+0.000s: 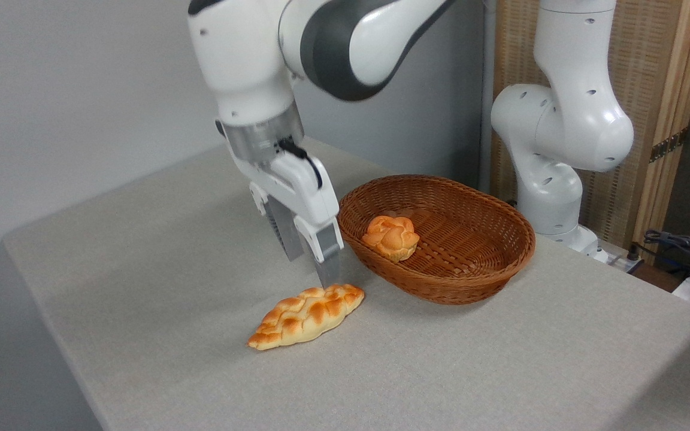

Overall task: Put bread into the basket
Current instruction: 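Lower the gripper down onto the braided bread loaf, then close the gripper on the braided loaf and lift it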

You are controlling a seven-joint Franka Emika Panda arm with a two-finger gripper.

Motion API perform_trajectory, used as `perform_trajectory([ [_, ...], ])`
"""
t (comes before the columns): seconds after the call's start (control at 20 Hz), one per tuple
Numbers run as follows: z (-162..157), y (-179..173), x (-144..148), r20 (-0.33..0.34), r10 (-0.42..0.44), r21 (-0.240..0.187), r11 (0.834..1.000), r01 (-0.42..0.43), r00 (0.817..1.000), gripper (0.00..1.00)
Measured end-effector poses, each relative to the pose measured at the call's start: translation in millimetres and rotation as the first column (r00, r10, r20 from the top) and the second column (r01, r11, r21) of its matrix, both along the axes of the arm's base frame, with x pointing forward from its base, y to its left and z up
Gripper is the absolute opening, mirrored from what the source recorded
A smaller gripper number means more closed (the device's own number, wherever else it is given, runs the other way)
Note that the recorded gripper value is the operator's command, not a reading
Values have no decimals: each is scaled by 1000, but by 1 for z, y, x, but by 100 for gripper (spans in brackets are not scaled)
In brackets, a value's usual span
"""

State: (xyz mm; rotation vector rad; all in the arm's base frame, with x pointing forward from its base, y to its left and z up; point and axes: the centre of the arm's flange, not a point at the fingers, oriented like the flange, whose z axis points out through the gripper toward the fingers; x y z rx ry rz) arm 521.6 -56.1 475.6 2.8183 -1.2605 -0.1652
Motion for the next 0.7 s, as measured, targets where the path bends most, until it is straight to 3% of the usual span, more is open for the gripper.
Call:
perform_trajectory([
  [0.35,-47,-1,19,-20,2,1,1000,-2,1000,100],
  [0.6,-64,-2,24,-37,1,2,1000,-1,999,100],
  [0.65,-66,-2,25,-37,2,2,1000,-1,999,99],
  [0.7,-68,-2,26,-38,1,2,1000,-1,999,88],
])
